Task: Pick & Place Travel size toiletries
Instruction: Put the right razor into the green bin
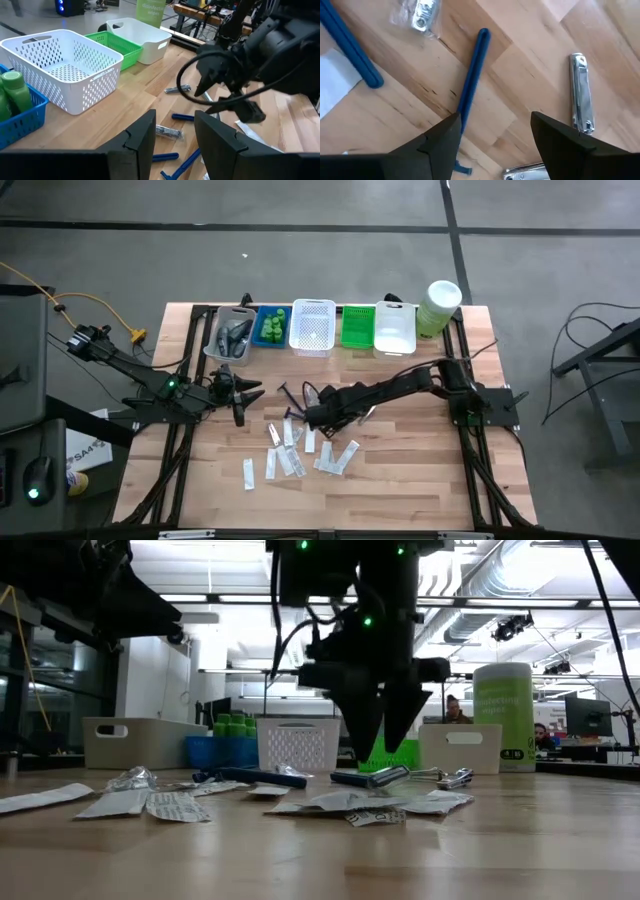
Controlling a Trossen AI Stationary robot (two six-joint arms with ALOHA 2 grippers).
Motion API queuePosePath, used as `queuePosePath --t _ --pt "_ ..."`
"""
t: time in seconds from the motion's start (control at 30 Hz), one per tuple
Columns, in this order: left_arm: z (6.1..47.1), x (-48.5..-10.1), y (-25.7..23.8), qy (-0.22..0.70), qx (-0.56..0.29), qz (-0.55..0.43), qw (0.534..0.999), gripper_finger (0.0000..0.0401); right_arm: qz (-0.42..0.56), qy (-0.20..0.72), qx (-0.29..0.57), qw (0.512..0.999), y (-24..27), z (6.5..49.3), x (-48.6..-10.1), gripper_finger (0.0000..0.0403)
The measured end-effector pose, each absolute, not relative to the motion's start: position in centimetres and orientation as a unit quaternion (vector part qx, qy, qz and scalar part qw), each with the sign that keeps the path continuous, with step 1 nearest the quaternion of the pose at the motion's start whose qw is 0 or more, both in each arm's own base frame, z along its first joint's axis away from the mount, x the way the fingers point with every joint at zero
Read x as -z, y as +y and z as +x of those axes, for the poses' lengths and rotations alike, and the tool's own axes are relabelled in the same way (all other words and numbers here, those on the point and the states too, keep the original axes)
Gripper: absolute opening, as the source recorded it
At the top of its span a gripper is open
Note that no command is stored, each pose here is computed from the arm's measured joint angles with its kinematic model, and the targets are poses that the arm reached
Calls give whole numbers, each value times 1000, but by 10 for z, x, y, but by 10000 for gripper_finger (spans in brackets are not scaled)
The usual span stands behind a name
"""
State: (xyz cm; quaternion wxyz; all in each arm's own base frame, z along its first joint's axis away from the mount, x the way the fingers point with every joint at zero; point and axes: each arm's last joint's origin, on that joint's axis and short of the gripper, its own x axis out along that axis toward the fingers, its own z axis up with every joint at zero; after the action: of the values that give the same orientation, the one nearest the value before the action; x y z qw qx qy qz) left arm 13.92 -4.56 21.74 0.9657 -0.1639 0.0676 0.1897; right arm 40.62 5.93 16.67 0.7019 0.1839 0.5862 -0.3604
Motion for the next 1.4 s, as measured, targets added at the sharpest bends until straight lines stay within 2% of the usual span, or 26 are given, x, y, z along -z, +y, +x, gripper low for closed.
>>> queuePosePath --t 0.37,0.7,0.8,1.13,1.4 --pt "139 -218 -46 67 -189 -165 966 136 189 588 356 701 75 401 -157 234" --pt "139 -217 -46 68 -188 -164 966 136 208 587 340 704 70 401 -145 231" --pt "139 -217 -46 69 -188 -164 966 136 209 591 331 706 70 402 -145 218" --pt "139 -217 -46 72 -189 -163 966 136 230 607 292 703 71 397 -131 137" --pt "139 -216 -46 74 -189 -162 966 136 227 610 286 703 70 394 -124 100"
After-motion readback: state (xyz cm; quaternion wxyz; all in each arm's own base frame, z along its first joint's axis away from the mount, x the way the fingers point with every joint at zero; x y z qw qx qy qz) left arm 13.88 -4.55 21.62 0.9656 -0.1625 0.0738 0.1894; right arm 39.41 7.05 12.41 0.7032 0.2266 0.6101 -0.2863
